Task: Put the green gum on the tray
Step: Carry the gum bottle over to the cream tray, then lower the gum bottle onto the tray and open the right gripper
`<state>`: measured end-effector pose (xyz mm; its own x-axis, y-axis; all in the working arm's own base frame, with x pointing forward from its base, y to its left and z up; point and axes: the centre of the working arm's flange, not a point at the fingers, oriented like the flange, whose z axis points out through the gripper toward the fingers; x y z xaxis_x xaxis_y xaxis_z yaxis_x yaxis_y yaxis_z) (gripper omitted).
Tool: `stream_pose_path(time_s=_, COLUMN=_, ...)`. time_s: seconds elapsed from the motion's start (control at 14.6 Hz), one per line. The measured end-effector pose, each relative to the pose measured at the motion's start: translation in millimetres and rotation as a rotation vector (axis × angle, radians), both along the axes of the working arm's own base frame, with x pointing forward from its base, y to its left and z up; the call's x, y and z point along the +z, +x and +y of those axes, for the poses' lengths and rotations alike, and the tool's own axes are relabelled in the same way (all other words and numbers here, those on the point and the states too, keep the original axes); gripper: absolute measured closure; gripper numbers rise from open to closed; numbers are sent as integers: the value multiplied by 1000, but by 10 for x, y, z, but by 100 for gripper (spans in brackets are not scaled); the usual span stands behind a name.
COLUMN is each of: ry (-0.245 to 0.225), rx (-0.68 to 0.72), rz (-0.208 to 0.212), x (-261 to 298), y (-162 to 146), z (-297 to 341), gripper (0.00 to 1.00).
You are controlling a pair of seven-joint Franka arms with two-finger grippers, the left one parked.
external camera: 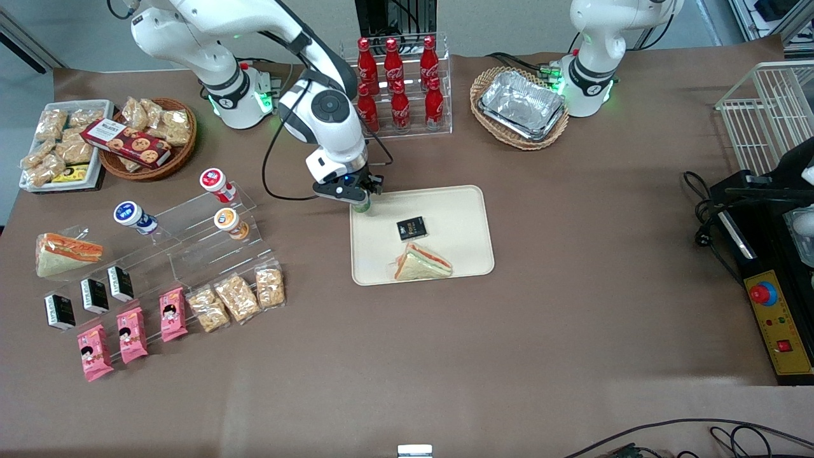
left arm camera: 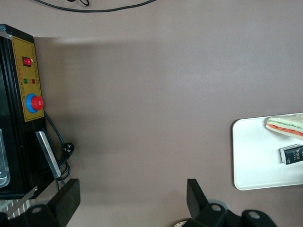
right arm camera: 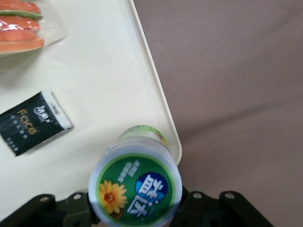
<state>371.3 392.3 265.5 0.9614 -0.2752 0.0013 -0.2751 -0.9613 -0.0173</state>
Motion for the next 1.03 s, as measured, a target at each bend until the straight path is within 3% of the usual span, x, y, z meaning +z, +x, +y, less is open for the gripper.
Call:
stream_pose_path(time_s=0.55, ry=-3, rx=-45, rz=-28, x=-435, y=-66, z=84, gripper=55)
stream_pose_path(time_s=1.03, ry=12, rx=-61, rz=-35, x=-433, y=-99, z=138, gripper=0)
